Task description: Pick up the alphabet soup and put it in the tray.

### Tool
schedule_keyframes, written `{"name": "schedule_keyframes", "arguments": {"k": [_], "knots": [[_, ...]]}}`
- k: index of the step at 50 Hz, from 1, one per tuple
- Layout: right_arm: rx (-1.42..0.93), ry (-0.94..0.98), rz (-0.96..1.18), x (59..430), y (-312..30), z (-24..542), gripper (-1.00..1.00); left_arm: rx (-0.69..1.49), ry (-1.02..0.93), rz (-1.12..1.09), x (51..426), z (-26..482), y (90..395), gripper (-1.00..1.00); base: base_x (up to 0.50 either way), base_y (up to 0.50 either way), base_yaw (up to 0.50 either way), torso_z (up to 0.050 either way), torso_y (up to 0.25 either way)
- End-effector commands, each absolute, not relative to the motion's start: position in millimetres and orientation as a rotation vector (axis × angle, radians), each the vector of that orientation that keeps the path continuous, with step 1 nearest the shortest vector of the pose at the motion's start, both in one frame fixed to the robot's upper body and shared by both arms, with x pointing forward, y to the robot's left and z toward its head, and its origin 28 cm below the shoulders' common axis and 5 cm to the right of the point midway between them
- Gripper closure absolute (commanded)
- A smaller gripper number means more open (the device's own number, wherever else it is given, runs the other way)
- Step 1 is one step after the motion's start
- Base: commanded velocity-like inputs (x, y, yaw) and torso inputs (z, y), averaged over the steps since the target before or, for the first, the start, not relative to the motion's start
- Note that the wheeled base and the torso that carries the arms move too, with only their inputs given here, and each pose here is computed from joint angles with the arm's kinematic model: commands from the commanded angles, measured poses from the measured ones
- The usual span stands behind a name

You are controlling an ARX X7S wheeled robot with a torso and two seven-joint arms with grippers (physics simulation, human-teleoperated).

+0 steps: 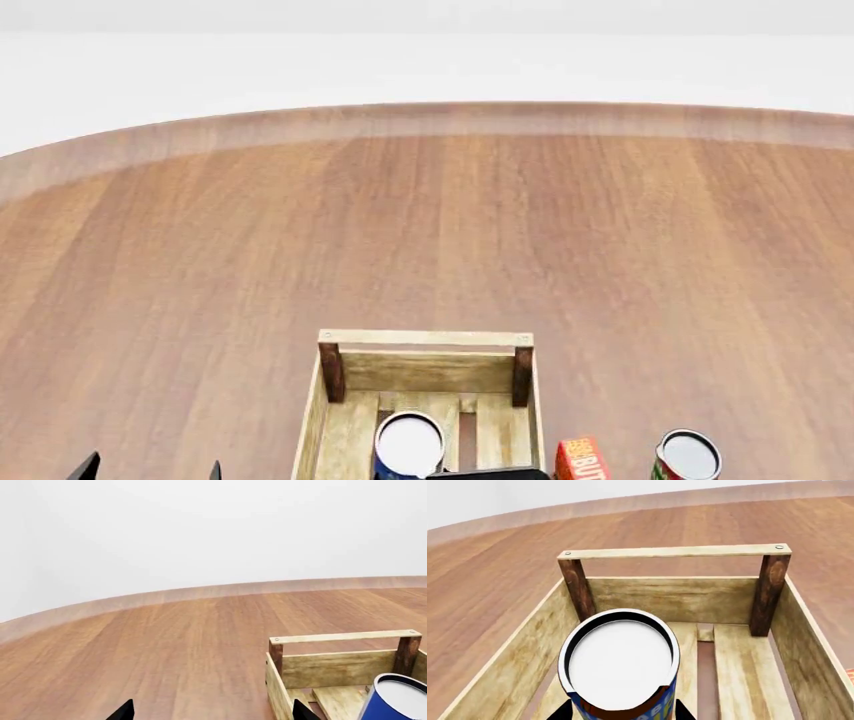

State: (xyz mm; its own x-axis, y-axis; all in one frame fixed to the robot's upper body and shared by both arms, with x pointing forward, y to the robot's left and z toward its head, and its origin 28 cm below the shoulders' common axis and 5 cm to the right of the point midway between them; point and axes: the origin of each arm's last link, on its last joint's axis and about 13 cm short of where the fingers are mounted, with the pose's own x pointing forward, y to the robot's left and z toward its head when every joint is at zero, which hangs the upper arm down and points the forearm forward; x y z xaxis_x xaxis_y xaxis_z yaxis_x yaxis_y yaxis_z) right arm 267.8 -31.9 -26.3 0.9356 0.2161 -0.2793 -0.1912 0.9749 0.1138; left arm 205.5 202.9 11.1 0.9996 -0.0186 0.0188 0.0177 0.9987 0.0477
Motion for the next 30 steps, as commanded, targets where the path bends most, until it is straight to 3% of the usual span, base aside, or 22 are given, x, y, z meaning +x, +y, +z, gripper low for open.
{"name": "schedule_keyframes", "arguments": {"k": [1,21,22,30], "knots": [[0.064,0.294,0.230,270.5,-30.0,-24.3,1.00,0.048,-0.020,-0.018,205.6,11.1,202.9,-1.00,0.00,0.00,0.00,0.000,0.000],[0.066,0.314,0.248,269.0,-29.3,-25.4,1.00,0.048,-0.020,-0.018,205.6,11.1,202.9,-1.00,0.00,0.00,0.00,0.000,0.001],[0.071,0.315,0.250,269.1,-29.4,-24.7,-1.00,0.047,-0.019,-0.018,205.6,11.1,202.9,-1.00,0.00,0.00,0.00,0.000,0.000],[0.084,0.317,0.253,268.8,-29.7,-23.6,-1.00,0.047,-0.019,-0.018,205.6,11.1,202.9,-1.00,0.00,0.00,0.00,0.000,0.000]]}}
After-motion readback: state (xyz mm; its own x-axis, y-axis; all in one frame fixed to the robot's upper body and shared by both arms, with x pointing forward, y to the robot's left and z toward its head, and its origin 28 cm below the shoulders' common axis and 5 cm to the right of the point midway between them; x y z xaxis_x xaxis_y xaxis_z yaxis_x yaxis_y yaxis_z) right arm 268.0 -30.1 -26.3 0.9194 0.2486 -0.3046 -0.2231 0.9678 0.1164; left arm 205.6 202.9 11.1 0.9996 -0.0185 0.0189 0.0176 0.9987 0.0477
